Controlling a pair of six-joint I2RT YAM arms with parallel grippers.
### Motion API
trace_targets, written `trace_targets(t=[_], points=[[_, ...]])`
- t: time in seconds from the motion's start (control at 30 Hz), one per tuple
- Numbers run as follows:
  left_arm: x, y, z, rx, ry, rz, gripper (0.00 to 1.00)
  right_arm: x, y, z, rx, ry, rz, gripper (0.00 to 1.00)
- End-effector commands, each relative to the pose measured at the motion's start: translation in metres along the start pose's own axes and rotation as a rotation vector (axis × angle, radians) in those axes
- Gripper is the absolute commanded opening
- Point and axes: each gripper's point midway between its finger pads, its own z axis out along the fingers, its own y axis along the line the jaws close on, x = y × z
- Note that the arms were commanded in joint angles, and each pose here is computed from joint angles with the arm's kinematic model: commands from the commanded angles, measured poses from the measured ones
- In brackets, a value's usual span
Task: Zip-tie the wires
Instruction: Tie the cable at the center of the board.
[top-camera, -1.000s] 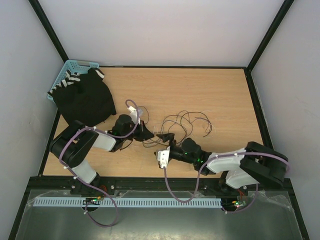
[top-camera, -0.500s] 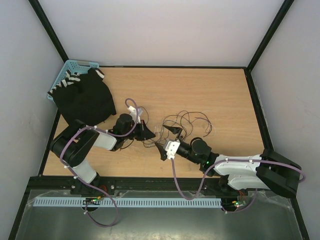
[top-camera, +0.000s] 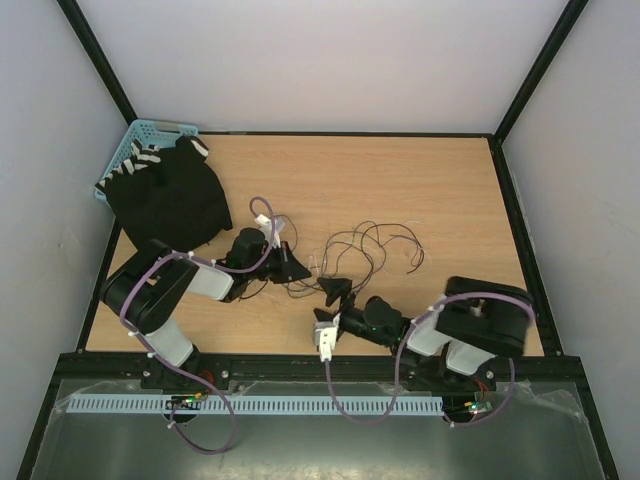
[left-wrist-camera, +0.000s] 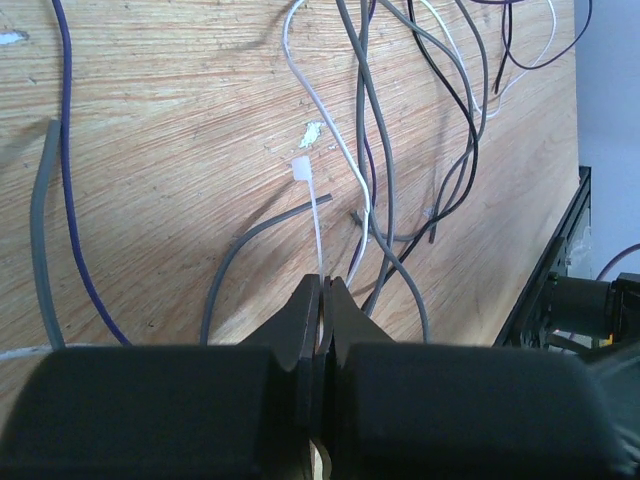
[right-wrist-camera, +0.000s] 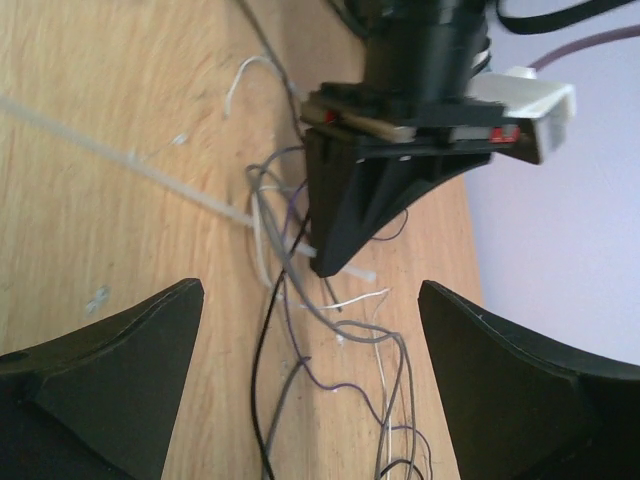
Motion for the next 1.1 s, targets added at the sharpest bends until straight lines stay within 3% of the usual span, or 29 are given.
trace_targets(t=[0.0,0.23,0.57,1.07], points=[[-0.007,-0.009,-0.001,0.027,-0.003,0.003,0.00,-0.011,-0.017,0.009,0.115,-0.041,-0.154,0.99],[-0.008,-0.011,-0.003,0.029,-0.001,0.008,0.00,-0.002,-0.003,0.030,0.083,-0.015,-0.229,0.99],[-0.007,-0.018,-0.004,0.051,0.017,-0.018,0.00,0.015,0.018,0.033,-0.019,0.047,-0.283,1.00],[-0.004,-0.022,-0.003,0.060,0.051,-0.038,0.00,0.025,0.025,0.043,-0.043,0.075,-0.369,0.99]])
